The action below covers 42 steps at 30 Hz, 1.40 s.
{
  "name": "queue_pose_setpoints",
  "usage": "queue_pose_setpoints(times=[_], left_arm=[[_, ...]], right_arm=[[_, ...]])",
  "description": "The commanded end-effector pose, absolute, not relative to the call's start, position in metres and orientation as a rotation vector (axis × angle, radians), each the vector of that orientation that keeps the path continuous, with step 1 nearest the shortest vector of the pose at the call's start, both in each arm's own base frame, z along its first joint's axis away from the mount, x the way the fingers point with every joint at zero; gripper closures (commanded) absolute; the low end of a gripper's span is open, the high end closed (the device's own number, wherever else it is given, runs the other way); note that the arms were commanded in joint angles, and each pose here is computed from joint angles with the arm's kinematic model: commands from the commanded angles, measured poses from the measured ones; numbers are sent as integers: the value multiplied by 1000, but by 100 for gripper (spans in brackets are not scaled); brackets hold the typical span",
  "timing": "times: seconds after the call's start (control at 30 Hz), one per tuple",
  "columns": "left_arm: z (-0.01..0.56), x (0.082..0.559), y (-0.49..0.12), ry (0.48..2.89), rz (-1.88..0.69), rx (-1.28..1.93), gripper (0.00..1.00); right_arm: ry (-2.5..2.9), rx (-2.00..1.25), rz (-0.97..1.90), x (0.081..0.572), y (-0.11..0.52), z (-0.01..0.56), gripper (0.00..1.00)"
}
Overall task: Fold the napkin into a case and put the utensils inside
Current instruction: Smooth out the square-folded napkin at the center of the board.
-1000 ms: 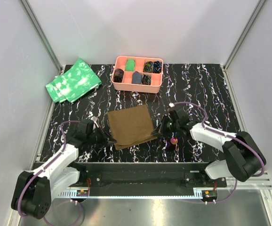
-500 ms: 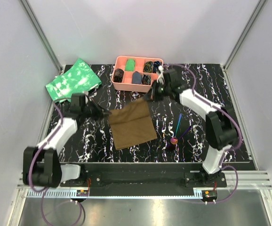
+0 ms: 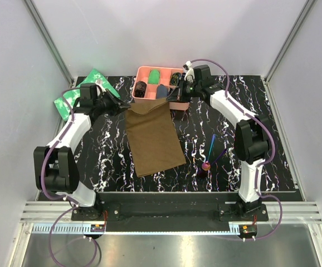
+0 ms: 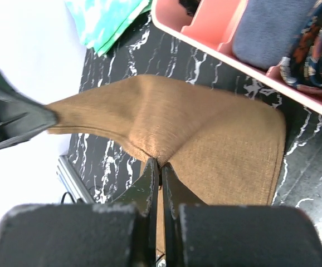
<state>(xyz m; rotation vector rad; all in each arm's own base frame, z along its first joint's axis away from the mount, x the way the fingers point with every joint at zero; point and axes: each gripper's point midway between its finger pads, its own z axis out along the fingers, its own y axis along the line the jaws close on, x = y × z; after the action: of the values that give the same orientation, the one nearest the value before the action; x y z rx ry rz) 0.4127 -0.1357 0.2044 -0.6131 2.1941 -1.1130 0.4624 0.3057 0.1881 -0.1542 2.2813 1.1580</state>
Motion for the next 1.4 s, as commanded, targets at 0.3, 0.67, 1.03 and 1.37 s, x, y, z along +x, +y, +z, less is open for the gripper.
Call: queue_pose_setpoints(times=[0.3, 0.67, 1.03, 1.37], left_arm=[[165, 326, -150, 2275, -1172, -557, 100], [86, 230, -186, 2467, -1185, -557, 100], [61, 199, -182, 2522, -1171, -576, 100], [81, 183, -183, 2466, -1259, -599, 100]], right_arm=[[2417, -189, 1233, 396, 292, 165, 100], [2579, -129, 1204, 310, 257, 107, 100], [2659, -104, 1227, 270, 245, 74, 100], [2657, -85, 1266, 246, 239, 84, 100]])
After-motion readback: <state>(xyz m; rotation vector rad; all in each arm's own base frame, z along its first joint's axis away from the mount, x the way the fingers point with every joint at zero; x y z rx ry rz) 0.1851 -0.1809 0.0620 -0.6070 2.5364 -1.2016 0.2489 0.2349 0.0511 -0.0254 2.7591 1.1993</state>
